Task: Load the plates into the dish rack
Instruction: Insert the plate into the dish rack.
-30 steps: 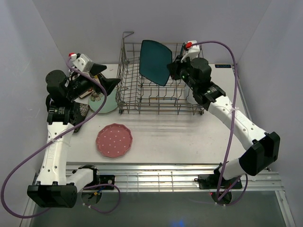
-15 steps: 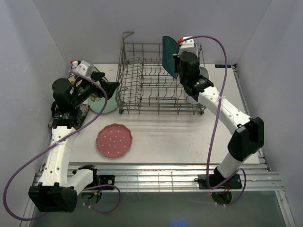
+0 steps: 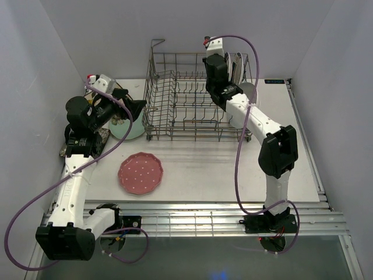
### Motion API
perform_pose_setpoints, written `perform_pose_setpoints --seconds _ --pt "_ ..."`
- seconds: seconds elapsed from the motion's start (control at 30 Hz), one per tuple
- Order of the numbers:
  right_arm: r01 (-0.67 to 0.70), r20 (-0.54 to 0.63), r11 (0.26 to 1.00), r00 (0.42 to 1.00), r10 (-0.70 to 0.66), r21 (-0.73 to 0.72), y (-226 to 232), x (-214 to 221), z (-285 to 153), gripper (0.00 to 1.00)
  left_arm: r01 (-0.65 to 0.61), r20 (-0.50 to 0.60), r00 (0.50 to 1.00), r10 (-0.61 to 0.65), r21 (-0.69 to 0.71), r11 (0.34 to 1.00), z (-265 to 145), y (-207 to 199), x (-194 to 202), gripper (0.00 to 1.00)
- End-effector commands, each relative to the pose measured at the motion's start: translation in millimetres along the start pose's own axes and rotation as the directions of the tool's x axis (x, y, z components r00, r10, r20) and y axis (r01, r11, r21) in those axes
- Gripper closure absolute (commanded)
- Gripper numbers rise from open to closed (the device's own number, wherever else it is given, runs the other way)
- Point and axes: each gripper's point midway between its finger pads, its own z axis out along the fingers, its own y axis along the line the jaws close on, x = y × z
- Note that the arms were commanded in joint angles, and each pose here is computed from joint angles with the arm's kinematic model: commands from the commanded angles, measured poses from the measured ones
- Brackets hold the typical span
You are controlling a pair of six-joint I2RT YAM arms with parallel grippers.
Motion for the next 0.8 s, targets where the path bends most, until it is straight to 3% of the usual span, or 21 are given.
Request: perform_pose_setpoints --seconds 0.0,0.77 --pt "-0.202 0.271 0.972 0.949 0.164 0.118 -45 -103 -7 0.92 0.016 -0.009 1.0 -0.016 -0.029 0.999 2 7 8 0.02" --pt "-0.246 0.277 0.954 0.941 0.193 0.171 -51 -55 47 0.92 0.027 -0.036 0.999 -0.031 -0.113 0.993 11 31 26 0.02"
